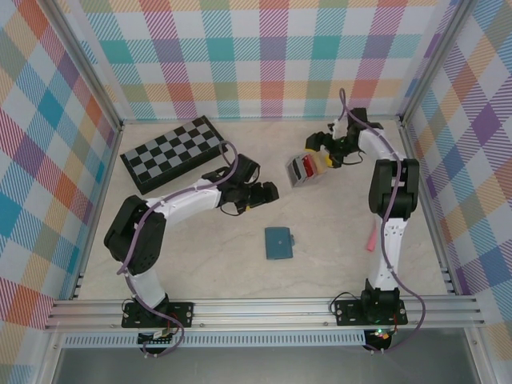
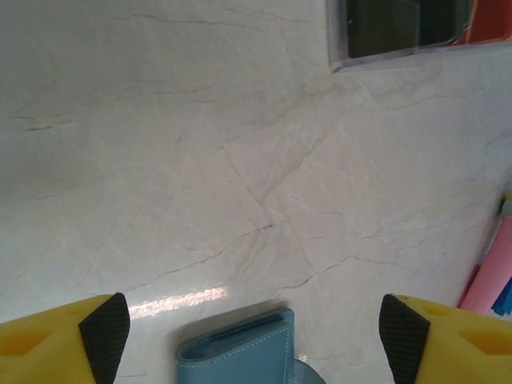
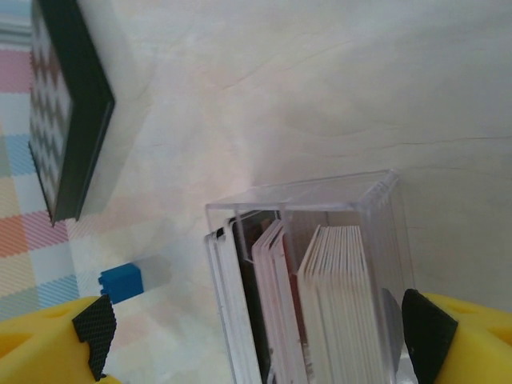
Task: Put the credit cards into the card holder
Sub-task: Move the storage box to the center of the table.
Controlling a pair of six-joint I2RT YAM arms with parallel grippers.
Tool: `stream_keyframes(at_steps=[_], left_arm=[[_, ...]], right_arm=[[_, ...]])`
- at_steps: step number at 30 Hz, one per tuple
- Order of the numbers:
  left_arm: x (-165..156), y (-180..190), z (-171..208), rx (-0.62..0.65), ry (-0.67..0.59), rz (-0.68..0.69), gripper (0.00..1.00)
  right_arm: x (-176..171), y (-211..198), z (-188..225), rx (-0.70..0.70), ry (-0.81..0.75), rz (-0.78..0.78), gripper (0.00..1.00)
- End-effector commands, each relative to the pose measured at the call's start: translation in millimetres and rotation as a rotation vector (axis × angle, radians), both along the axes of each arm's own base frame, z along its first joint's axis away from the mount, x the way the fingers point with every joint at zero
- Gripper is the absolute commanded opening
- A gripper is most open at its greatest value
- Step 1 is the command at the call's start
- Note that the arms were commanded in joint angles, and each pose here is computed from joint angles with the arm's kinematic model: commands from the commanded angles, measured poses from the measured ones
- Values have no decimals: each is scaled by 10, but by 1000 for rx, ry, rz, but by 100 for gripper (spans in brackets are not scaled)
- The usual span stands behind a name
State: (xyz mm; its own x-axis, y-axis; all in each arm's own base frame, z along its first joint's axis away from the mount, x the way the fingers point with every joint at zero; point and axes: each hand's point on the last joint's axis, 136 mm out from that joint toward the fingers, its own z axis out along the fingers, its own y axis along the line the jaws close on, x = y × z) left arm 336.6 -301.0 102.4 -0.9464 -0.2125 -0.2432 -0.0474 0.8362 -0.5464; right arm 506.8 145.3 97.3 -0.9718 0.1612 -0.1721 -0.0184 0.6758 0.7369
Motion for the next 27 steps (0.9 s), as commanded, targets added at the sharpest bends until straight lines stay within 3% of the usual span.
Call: stream_keyframes(at_steps=[1, 8, 17, 27], left_arm=[[36, 227, 123, 6, -26, 78, 84], [207, 404, 137, -102, -19, 166, 83], [309, 587, 97, -132, -11, 234, 83], [517, 613, -79, -152, 25, 285, 47]], right_arm=[[-85, 310, 332, 78, -66, 70, 94], [-183, 718, 264, 89, -41, 135, 94], [-503, 1154, 225, 115, -8, 245, 93], [-840, 1374, 184, 76, 3, 294, 92]])
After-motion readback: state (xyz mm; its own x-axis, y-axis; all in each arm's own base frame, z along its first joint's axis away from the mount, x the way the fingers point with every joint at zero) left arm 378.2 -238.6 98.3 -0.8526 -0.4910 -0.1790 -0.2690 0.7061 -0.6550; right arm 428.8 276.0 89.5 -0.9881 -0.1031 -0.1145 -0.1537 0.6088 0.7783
